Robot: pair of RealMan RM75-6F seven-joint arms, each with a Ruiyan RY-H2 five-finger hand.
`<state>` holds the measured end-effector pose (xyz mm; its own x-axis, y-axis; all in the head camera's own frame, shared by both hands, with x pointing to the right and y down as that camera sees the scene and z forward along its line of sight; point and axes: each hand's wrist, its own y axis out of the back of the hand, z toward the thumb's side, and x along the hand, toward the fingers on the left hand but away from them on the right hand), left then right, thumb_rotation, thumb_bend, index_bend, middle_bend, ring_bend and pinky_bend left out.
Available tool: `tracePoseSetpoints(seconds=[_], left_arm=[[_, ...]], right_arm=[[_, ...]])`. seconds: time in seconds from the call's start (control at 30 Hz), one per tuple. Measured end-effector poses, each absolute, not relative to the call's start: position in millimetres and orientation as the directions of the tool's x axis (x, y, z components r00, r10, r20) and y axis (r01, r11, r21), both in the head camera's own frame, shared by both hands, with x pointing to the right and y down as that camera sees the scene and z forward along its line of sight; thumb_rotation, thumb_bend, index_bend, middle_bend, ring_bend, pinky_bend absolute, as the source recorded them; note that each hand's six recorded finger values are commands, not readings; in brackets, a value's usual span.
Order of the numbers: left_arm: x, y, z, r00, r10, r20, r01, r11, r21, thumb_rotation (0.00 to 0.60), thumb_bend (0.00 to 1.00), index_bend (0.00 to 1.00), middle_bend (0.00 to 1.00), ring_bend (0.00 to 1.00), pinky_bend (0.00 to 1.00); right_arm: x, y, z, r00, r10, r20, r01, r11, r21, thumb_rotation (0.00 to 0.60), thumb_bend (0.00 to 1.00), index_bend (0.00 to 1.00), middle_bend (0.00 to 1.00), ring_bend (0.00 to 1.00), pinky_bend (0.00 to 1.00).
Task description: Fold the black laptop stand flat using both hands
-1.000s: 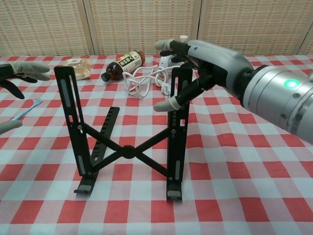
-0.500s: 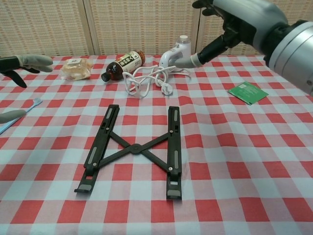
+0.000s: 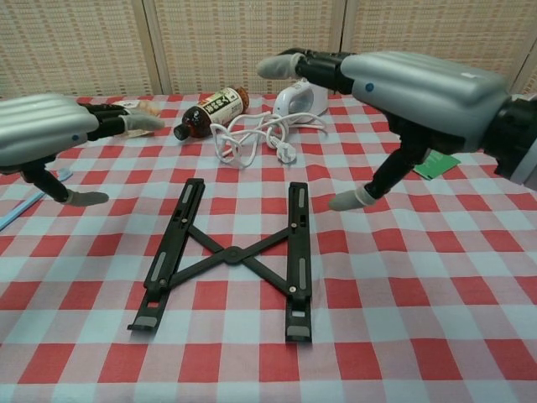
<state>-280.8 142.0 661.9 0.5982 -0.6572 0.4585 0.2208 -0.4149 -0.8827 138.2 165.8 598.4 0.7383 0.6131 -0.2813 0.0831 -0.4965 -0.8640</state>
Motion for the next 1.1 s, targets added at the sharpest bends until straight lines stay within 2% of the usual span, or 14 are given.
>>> tracePoseSetpoints(seconds=[0.3, 0.4, 0.6, 1.1], left_arm=[[-266, 131, 701, 0.611, -0.636, 0.471, 0.328, -0.339, -0.882, 0.6, 0.23, 0.0, 0.0, 0.04, 0.22], [-262, 129, 713, 0.611, -0.632, 0.477, 0.344, -0.33, -0.879, 0.6, 0.22, 0.0, 0.0, 0.0, 0.21], [-255, 128, 732, 0.603, -0.629, 0.491, 0.353, -0.341, -0.871, 0.6, 0.22, 0.0, 0.0, 0.0, 0.2], [-247, 132, 745, 0.599, -0.621, 0.505, 0.327, -0.386, -0.863, 0.6, 0.22, 0.0, 0.0, 0.0, 0.2]], right_arm=[[136, 182, 622, 0.794, 0.527, -0.302, -0.067, -0.418, -0.906, 0.6, 0.0, 0.0, 0.0, 0.0, 0.0], [136, 186, 630, 0.803, 0.511, -0.307, -0.101, -0.39, -0.915, 0.6, 0.0, 0.0, 0.0, 0.0, 0.0], [138, 192, 648, 0.809, 0.491, -0.323, -0.152, -0.356, -0.922, 0.6, 0.0, 0.0, 0.0, 0.0, 0.0], [138, 200, 687, 0.811, 0.48, -0.333, -0.215, -0.285, -0.934, 0.6, 0.0, 0.0, 0.0, 0.0, 0.0]])
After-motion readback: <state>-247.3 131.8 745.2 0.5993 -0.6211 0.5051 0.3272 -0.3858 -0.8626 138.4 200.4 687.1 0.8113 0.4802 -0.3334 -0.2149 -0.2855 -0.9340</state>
